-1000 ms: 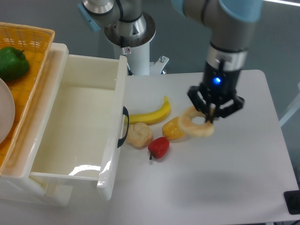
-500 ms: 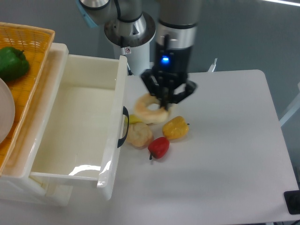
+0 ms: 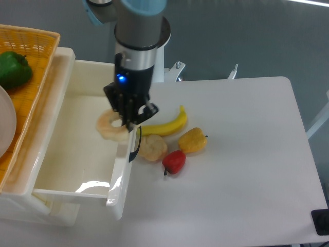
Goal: Place the donuts in the upper white drawer
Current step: 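Lower the donut into the open white drawer, then open the gripper to release the donut into the drawer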
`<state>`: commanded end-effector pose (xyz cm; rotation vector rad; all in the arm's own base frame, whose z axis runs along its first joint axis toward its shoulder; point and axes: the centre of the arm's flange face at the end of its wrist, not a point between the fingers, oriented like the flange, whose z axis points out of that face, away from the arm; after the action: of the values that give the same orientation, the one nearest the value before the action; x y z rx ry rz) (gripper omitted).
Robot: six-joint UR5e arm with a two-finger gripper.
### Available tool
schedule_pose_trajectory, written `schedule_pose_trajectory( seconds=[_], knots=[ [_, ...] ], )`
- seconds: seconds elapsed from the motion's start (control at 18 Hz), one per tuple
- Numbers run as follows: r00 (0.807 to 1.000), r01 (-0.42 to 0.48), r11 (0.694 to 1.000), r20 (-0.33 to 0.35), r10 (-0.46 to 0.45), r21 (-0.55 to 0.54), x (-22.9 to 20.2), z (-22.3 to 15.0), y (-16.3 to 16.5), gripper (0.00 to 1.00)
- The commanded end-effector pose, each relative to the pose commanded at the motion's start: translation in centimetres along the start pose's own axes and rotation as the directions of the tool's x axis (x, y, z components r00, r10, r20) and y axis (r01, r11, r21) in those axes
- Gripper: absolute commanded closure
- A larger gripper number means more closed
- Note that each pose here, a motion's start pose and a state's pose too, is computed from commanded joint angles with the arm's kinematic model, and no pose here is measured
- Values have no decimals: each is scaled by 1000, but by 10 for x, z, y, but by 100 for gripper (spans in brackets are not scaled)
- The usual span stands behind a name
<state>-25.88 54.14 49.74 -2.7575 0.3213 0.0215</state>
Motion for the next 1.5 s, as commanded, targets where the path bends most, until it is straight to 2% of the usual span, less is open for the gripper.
schedule_pose_trajectory(
  seconds=[0.11, 0.22, 0.28, 0.33, 0.39, 1.5],
  knots=[
    [1000, -7, 1000, -8, 7, -4, 4, 5, 0, 78],
    [1000, -10, 1000, -19, 9, -12, 3, 13, 1, 60],
    [1000, -7, 1000, -23, 7, -15, 3, 16, 2, 42],
    [1000, -10, 1000, -28, 10, -17, 6, 18, 1, 18],
    [1000, -15, 1000, -27, 14, -21, 8, 19, 0, 0],
    [999, -25, 999, -30, 24, -23, 17, 20, -7, 0]
  ],
)
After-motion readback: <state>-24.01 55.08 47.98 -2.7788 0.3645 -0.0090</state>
